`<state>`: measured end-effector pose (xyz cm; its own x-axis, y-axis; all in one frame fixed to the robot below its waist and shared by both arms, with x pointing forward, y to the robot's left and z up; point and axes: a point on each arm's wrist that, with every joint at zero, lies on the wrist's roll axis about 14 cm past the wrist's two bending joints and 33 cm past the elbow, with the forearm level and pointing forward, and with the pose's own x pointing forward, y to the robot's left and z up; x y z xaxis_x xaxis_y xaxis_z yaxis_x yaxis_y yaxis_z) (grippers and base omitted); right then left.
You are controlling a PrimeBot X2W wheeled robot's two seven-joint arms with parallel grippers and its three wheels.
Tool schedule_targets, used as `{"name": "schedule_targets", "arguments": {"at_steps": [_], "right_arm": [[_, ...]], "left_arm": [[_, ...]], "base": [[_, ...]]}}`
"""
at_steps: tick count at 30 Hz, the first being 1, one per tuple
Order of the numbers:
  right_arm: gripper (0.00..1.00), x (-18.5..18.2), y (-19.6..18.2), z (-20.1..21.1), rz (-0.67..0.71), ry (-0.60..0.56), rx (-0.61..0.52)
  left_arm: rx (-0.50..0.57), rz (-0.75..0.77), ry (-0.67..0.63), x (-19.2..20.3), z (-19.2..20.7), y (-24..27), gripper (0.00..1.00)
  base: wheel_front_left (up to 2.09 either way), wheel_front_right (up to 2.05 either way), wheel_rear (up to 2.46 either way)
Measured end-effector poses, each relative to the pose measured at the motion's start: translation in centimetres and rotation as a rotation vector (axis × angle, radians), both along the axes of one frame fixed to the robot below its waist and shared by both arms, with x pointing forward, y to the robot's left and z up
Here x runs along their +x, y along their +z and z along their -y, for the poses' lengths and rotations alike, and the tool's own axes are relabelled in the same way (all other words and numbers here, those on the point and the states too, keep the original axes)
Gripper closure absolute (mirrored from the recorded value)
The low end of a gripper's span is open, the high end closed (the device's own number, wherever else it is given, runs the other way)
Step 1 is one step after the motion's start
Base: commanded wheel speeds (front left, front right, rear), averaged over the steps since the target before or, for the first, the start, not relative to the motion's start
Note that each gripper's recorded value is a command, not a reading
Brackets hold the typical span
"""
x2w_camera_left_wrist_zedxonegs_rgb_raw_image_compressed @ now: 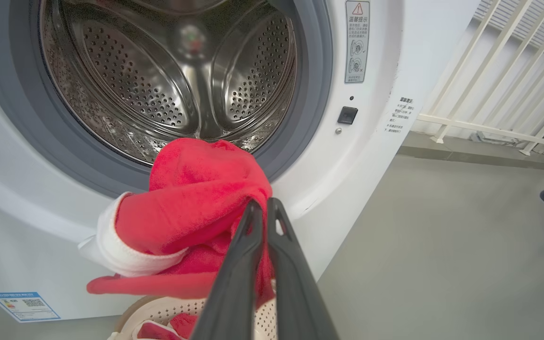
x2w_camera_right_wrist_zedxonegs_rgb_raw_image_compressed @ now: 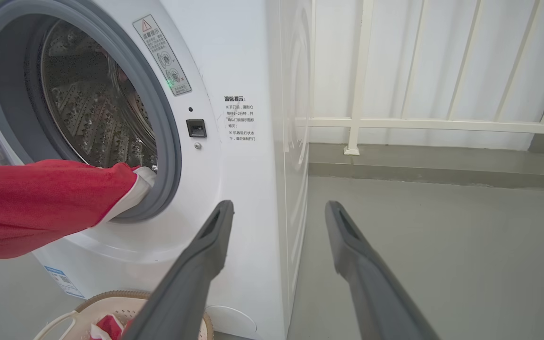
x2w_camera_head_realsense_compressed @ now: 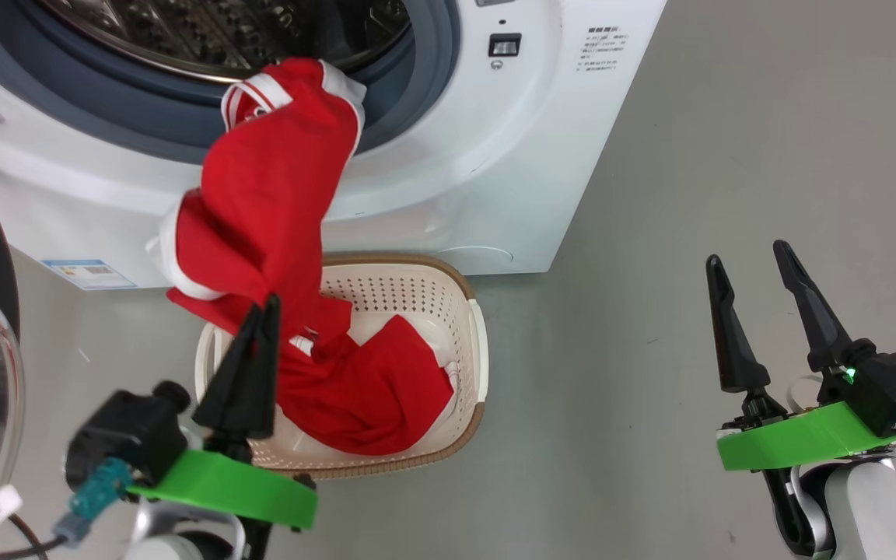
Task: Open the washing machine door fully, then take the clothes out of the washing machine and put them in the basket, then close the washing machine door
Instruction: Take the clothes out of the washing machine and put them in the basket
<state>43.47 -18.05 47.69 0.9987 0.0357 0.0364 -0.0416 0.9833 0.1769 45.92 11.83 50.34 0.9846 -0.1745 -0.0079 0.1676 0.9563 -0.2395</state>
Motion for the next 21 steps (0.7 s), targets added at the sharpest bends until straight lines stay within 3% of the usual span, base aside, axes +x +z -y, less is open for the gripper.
{"name": "schedule_targets", "arguments": {"at_steps": [8,21], "right_arm": [[0.00,0.1,0.0,-0.2,0.000,0.008,-0.014],[0.00,-0.2,-1.0,0.5,-0.027,-0.010,-0.022]], "left_arm": [[-0.031,-0.089,-0.042,-1.6,1.9,-2.4,1.00],[-0.022,-0.323,-0.045,-1.1,2.4,-11.7,1.00]], "base": [[0.00,0.00,0.00],[0.00,0.00,0.00]]}}
